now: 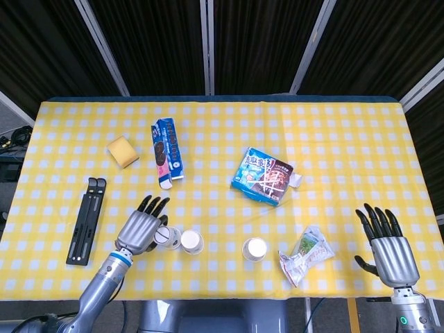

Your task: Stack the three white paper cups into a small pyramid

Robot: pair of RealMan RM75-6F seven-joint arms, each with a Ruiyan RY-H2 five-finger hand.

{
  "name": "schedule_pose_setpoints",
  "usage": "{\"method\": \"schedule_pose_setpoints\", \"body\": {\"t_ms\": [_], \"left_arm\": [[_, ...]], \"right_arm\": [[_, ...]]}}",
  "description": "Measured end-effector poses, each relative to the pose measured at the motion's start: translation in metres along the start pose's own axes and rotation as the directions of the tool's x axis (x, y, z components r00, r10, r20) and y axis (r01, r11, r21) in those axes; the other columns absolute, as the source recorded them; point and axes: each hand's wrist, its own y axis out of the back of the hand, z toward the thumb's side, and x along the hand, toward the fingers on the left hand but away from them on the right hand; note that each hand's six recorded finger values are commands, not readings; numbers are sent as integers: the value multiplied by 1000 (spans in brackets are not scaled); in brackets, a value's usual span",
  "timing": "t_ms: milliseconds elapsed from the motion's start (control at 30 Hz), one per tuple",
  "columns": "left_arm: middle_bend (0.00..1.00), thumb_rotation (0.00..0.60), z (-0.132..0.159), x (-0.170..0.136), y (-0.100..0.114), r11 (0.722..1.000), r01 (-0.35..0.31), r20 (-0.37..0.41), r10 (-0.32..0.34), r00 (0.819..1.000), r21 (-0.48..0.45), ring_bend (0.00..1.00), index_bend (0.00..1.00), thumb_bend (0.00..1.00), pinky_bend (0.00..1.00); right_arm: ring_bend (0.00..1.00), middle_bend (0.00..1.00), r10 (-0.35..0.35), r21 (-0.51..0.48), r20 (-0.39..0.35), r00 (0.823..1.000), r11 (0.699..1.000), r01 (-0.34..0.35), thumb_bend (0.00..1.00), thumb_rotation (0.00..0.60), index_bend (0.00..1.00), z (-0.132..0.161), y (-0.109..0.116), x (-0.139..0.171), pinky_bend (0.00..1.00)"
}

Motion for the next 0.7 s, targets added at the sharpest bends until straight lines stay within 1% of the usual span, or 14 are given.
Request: {"method": "schedule_pose_setpoints", "body": {"t_ms": [133,267,333,367,500,567,700], "left_arm": [[0,600,8,1,-3,1000,6,17,-6,1000,-4,0,428,270,0],[0,600,9,0,-3,1000,7,19,-7,1000,-7,0,407,265,0],[0,600,7,0,-2,1000,5,14,-5,1000,-5,0,361,259,0],[0,600,7,-1,-2,1000,4,12,-4,1000,-6,0,310,251,0],[0,600,3,-4,-2,1000,12,11,-12,1000,-6,0,53,228,0],[0,600,1,-6,-1,1000,9,12,-9,1000,-3,0,5,225,0],[0,600,-5,-11,3,1000,-2,9,2,1000,-9,0,0,224,0]], "right_arm": [[0,0,-2,-2,1,1000,1000,2,34,600,20,0,1,0,0],[0,0,-1,-4,4,1000,1000,1,34,600,20,-1,1,0,0],[0,0,0,-4,5,1000,1000,0,34,600,20,-1,1,0,0],[0,0,1,-4,5,1000,1000,-1,34,600,20,-1,1,0,0],[0,0,5,-2,4,1000,1000,-5,34,600,20,-1,0,0,0],[0,0,5,-1,5,1000,1000,-5,34,600,20,-1,0,0,0],[0,0,8,-1,9,1000,1000,-8,34,600,20,-1,-1,0,0]]}}
